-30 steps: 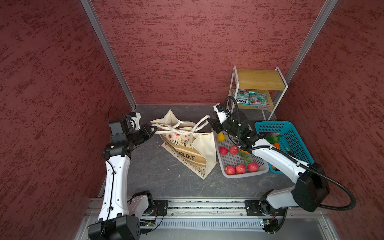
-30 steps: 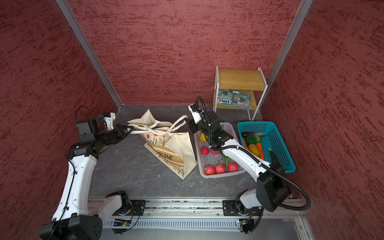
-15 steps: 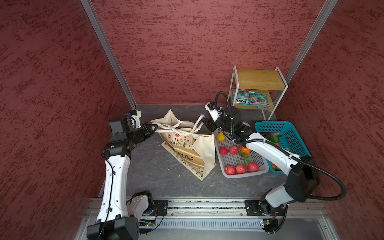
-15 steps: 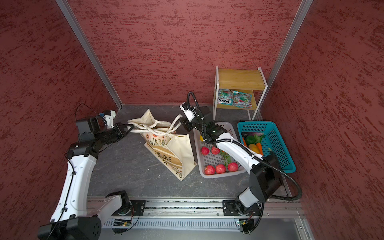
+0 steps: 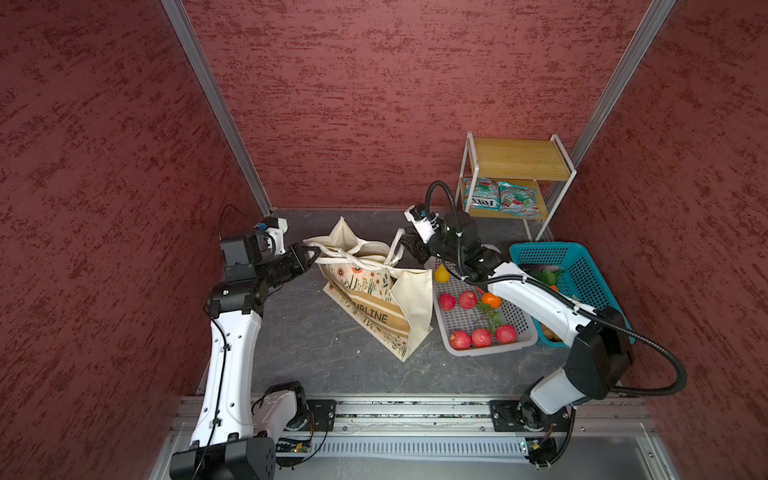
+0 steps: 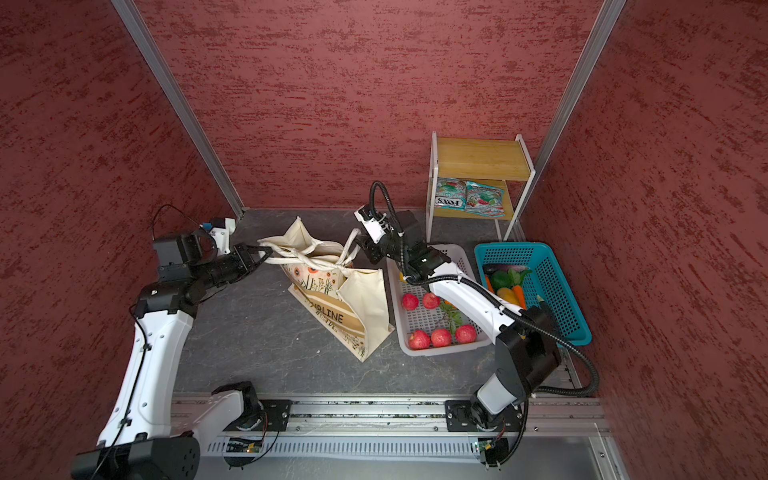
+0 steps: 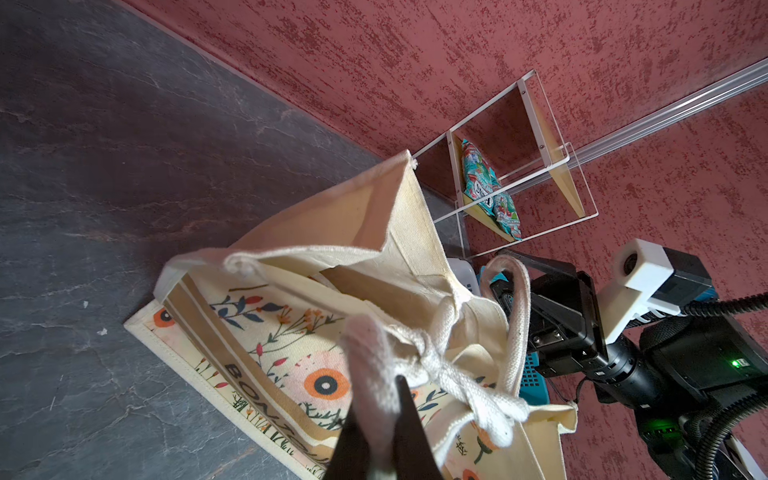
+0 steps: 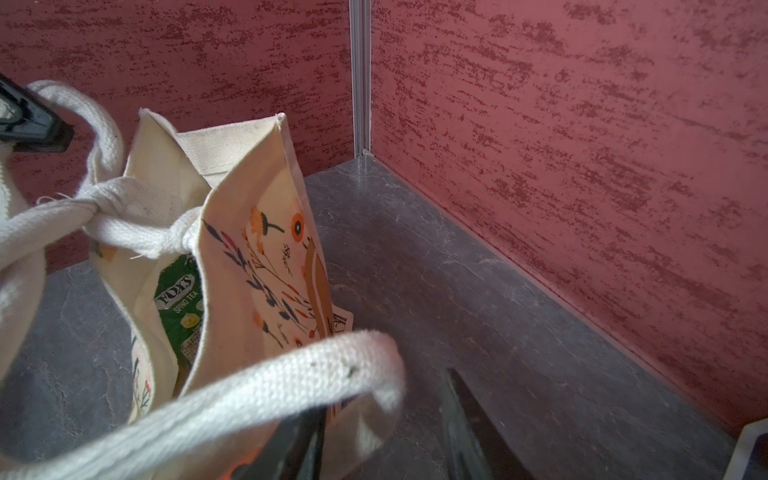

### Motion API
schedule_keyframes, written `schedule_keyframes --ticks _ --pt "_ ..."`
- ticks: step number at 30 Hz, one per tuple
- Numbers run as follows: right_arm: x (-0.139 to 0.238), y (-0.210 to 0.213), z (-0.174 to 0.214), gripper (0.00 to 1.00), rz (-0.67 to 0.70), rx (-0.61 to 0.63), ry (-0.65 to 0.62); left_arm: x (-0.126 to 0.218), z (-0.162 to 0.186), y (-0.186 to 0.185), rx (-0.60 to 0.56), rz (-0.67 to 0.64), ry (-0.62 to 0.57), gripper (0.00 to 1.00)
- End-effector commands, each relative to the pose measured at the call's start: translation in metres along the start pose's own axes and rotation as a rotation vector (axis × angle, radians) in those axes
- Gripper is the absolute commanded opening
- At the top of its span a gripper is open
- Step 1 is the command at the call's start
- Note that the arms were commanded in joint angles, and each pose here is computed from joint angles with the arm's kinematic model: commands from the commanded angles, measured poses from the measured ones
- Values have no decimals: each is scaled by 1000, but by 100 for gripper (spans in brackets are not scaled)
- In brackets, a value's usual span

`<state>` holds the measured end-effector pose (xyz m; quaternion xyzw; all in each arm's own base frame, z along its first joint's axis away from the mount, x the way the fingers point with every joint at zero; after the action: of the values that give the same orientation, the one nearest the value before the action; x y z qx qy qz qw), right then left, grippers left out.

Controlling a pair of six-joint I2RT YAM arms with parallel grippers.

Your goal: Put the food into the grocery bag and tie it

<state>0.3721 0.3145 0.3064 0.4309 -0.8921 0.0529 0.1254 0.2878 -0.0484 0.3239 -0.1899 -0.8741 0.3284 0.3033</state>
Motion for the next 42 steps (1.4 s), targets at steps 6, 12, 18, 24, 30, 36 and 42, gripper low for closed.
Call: schedule_keyframes --ticks 6,12,18,24,30,36,42 --pt "-5 0 -9 60 22 7 -35 6 -1 -19 -45 63 -6 0" --pt "-17 3 -8 55 -26 -73 25 7 0 -20 -47 64 -7 0" --pt "-14 12 -6 53 -94 -198 101 8 1 -18 -49 55 -11 0" --pt "1 25 -2 53 -152 -283 141 10 0 -18 -55 39 -14 0" --pt "9 35 -5 56 -204 -337 126 13 -2 -20 -65 32 -26 0" --pt "8 32 -8 58 -137 -253 86 19 -5 -37 -101 62 -34 0" --pt "10 26 -13 63 -67 -81 -5 20 -5 -48 -128 86 -31 0"
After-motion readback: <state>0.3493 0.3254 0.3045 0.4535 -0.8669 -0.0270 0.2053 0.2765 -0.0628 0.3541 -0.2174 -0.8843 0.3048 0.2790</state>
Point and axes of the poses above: each gripper's point midway between its finger pads, its own x axis back along the fingers, its own y axis along the line the jaws close on, z = x × y, the point moved 2 cm from there along x, back along the fingers, and after that the axes turned 2 degrees about -x, right-handed, at the moved point
